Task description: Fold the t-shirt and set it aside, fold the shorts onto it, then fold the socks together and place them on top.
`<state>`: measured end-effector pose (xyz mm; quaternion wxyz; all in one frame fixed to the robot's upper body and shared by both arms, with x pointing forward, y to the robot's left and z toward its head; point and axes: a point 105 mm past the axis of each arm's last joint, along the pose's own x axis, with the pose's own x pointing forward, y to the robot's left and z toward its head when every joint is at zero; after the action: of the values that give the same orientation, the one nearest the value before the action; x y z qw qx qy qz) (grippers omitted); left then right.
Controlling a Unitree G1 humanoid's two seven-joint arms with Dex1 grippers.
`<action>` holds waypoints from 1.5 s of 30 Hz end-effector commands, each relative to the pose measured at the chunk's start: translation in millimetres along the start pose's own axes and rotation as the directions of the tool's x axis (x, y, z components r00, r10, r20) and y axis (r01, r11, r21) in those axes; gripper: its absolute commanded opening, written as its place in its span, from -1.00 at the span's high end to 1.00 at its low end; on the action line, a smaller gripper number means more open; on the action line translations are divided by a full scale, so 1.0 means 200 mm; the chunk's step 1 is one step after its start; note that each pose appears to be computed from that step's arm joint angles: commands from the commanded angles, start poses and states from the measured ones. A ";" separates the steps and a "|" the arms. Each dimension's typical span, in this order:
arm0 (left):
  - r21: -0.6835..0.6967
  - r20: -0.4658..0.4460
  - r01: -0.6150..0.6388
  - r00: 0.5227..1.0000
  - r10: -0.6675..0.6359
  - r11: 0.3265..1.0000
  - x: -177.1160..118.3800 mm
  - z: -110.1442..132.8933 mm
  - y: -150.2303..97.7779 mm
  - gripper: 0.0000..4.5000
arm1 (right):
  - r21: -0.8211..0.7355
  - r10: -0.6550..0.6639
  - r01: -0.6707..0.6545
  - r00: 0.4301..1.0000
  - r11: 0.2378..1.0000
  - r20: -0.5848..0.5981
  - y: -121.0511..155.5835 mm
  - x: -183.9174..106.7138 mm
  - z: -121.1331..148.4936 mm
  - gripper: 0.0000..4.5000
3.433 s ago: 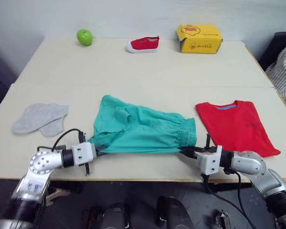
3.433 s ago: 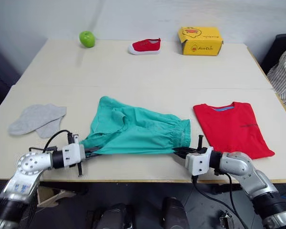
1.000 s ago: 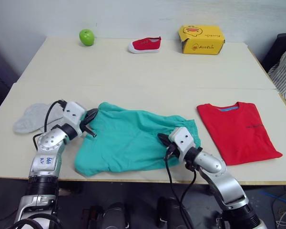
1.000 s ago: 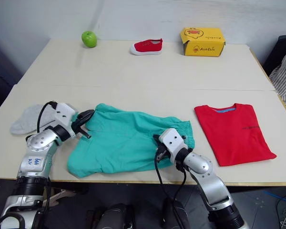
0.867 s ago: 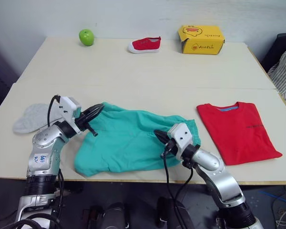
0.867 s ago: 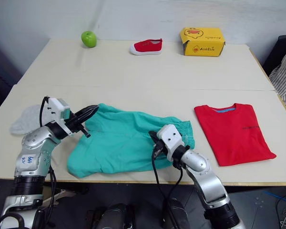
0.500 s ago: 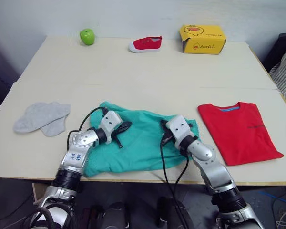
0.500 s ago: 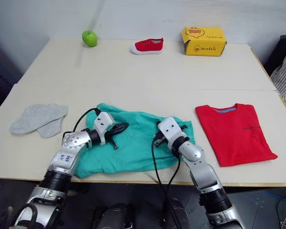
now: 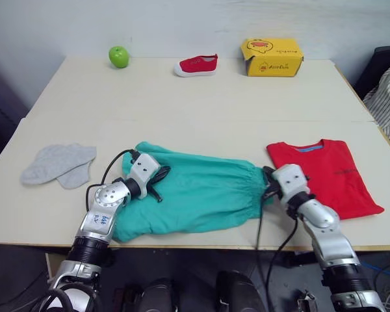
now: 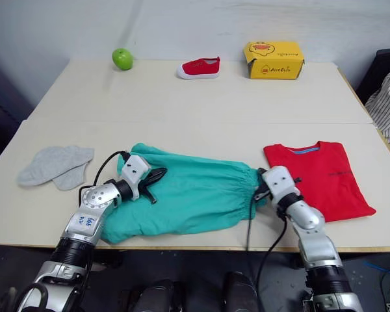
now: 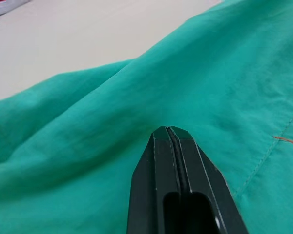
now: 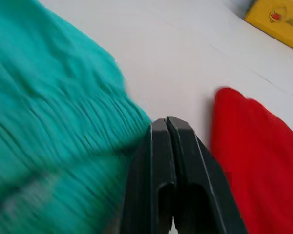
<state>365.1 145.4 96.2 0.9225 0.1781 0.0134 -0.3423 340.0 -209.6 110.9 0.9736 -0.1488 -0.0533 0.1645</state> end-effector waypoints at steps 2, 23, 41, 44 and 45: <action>-0.044 0.138 0.061 0.989 -0.054 0.997 0.01 0.09 -0.04 1.00 | 0.175 0.126 -0.171 0.962 0.970 0.243 0.14 -0.02 0.31 0.98; 0.047 0.287 0.342 0.895 -0.341 0.938 0.02 0.22 -0.32 1.00 | 0.638 0.143 -0.228 0.973 0.735 0.183 0.28 -0.42 0.29 0.58; 0.157 0.161 0.472 0.855 -0.494 0.868 0.11 0.19 -0.25 1.00 | 0.933 0.392 0.273 0.852 0.234 -0.347 0.56 -0.49 -0.01 -0.99; 0.125 0.131 0.457 0.872 -0.471 0.881 0.11 0.14 -0.23 1.00 | 0.938 0.390 0.271 0.857 0.214 -0.337 0.61 -0.42 0.00 -0.99; 0.120 0.125 0.453 0.876 -0.466 0.883 0.11 0.13 -0.22 1.00 | 0.939 0.381 0.278 0.861 0.202 -0.337 0.61 -0.39 0.01 -0.99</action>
<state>347.7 88.8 101.2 0.7997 0.1786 -0.0271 -0.5725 230.6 -134.0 93.9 0.8263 0.4557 0.2790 0.1779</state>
